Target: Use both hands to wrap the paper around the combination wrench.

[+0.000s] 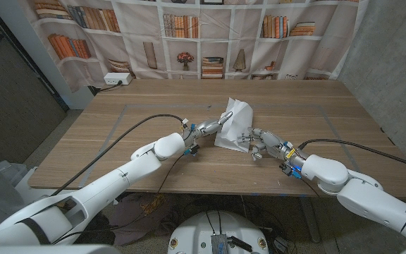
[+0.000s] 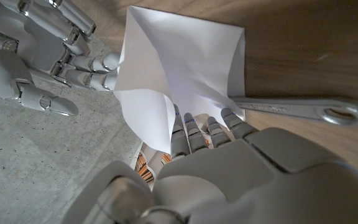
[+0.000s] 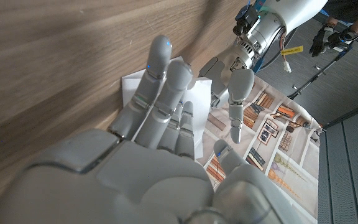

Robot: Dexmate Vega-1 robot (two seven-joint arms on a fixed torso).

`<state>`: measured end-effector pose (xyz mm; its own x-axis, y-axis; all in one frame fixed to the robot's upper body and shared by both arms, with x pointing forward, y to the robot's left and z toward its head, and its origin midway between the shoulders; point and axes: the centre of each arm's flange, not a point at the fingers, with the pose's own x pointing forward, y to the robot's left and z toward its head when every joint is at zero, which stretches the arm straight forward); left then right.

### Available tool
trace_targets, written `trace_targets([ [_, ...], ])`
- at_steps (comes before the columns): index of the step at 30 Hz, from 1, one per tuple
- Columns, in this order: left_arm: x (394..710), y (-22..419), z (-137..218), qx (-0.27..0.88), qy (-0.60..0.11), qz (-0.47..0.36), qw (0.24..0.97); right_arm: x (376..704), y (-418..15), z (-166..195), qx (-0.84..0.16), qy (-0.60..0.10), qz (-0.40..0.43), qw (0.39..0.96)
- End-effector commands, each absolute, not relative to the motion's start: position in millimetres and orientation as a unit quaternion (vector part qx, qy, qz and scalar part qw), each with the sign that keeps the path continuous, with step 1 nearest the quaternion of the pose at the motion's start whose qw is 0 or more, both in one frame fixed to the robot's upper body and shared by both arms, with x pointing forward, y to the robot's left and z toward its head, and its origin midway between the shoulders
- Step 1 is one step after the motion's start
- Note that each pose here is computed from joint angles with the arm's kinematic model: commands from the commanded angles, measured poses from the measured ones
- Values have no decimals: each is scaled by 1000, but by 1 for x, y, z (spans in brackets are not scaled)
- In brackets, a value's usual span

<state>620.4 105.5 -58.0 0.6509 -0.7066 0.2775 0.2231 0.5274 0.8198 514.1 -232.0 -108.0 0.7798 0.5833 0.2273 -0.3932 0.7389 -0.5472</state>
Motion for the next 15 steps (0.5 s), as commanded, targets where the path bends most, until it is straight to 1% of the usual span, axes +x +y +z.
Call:
trace_targets([
  [1, 619, 105, -53, 398, -308, -283, 816, 517, -230, -108, -250, -197, 269, 909],
  [15, 609, 115, -49, 398, -320, -265, 818, 520, -230, -111, -259, -185, 272, 908],
])
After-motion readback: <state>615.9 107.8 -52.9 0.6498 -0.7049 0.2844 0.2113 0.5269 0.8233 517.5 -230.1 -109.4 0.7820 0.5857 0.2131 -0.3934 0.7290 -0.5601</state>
